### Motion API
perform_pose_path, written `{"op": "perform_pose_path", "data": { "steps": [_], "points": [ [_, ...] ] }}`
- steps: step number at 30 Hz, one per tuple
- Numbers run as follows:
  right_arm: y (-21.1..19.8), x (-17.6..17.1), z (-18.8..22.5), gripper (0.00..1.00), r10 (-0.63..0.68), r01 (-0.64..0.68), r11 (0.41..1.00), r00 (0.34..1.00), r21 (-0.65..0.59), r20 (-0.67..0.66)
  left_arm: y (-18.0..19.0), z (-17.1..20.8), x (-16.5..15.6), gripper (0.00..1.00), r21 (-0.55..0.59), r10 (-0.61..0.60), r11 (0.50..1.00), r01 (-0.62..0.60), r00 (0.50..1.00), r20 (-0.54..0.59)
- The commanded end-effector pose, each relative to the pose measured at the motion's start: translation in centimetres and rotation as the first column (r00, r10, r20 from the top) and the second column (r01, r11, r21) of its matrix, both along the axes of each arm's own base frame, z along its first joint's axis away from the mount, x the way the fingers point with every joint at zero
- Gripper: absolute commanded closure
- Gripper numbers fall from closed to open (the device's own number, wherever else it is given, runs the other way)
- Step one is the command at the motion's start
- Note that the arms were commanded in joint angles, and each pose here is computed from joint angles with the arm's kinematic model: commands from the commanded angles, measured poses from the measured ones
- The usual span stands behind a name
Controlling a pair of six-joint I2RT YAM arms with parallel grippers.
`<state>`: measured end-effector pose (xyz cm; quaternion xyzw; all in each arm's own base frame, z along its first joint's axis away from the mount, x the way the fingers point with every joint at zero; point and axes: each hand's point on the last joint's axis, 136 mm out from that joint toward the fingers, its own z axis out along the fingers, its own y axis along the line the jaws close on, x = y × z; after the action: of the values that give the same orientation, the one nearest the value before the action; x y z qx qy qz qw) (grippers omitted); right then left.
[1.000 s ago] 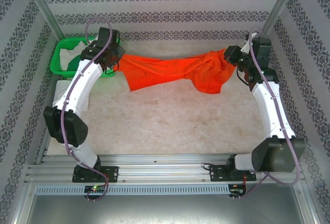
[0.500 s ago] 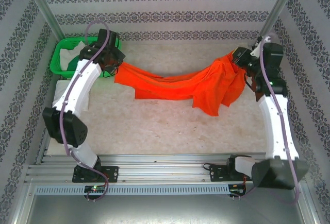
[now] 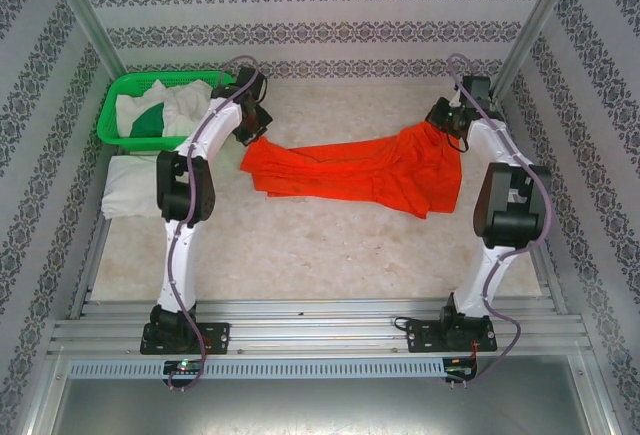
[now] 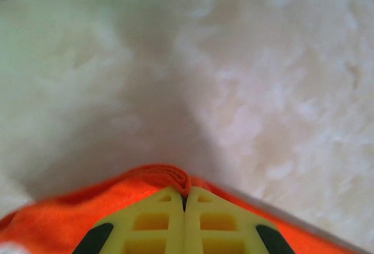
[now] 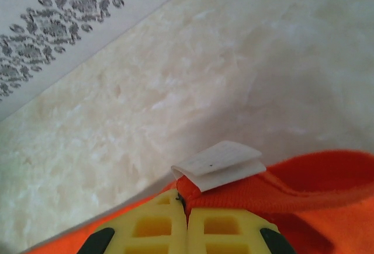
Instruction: Fold and stack the t-shirts
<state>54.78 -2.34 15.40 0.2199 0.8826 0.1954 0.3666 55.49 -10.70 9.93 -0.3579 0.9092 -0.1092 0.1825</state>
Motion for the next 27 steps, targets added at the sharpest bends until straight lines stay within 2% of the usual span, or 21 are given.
{"op": "perform_pose_path", "data": {
  "steps": [1, 2, 4, 6, 7, 8, 10, 13, 17, 22, 26, 27],
  "points": [
    [-1.3, 2.4, 4.3, 0.97, -0.001, 0.004, 1.0, 0.993, -0.02, 0.118, -0.2, 1.3, 1.3, 0.99, 0.0, -0.03, 1.0, 0.03, 0.999, 0.019],
    [-1.4, 2.7, 4.5, 0.9, -0.003, 0.005, 1.0, 0.992, -0.018, 0.123, -0.4, 1.2, 1.8, 0.93, -0.008, -0.026, 1.0, 0.026, 0.999, 0.024],
    [-1.9, 3.0, 4.4, 0.55, -0.015, 0.015, 1.0, 0.993, 0.002, 0.113, -0.9, 1.3, 2.4, 0.59, -0.036, -0.018, 0.999, 0.02, 0.999, 0.038],
    [-1.7, 2.6, 4.9, 0.35, -0.005, 0.004, 1.0, 0.993, 0.01, 0.115, -1.4, 1.8, 2.6, 0.3, -0.062, -0.016, 0.998, 0.02, 0.998, 0.054],
    [-1.5, 2.0, 5.0, 0.26, -0.001, 0.0, 1.0, 0.993, 0.01, 0.115, -1.5, 2.2, 2.5, 0.11, -0.059, -0.027, 0.998, 0.03, 0.998, 0.058],
    [-1.5, 1.2, 5.0, 0.19, -0.004, 0.003, 1.0, 0.994, 0.012, 0.113, -1.6, 2.7, 2.2, 0.01, -0.047, -0.044, 0.998, 0.047, 0.997, 0.063],
    [-1.1, -0.5, 5.2, 0.13, -0.013, 0.01, 1.0, 0.993, 0.025, 0.115, -1.5, 3.7, 1.6, 0.0, -0.016, -0.073, 0.997, 0.075, 0.995, 0.075],
    [-0.2, -3.5, 4.7, 0.11, -0.019, 0.014, 0.999, 0.994, 0.048, 0.109, -1.2, 4.7, 0.3, 0.0, 0.008, -0.092, 0.996, 0.092, 0.989, 0.112],
    [1.2, -7.7, 3.5, 0.11, -0.031, 0.022, 0.993, 0.997, 0.119, 0.077, 0.8, 3.6, -1.9, 0.0, -0.011, 0.026, 1.0, -0.025, 0.988, 0.152],
    [2.5, -11.2, 2.1, 0.11, -0.028, 0.022, 0.989, 0.999, 0.147, 0.039, 2.1, 0.4, -3.8, 0.22, -0.056, 0.153, 0.988, -0.147, 0.981, 0.116],
    [2.8, -12.3, 0.9, 0.11, -0.001, 0.002, 0.99, 1.0, 0.138, -0.006, 2.9, -2.2, -4.1, 0.42, -0.072, 0.262, 0.964, -0.256, 0.961, 0.085],
    [2.9, -12.3, 0.9, 0.11, 0.0, 0.001, 0.99, 1.0, 0.14, -0.009, 3.1, -2.6, -4.1, 0.44, -0.07, 0.281, 0.959, -0.276, 0.956, 0.078]
  ]
}}
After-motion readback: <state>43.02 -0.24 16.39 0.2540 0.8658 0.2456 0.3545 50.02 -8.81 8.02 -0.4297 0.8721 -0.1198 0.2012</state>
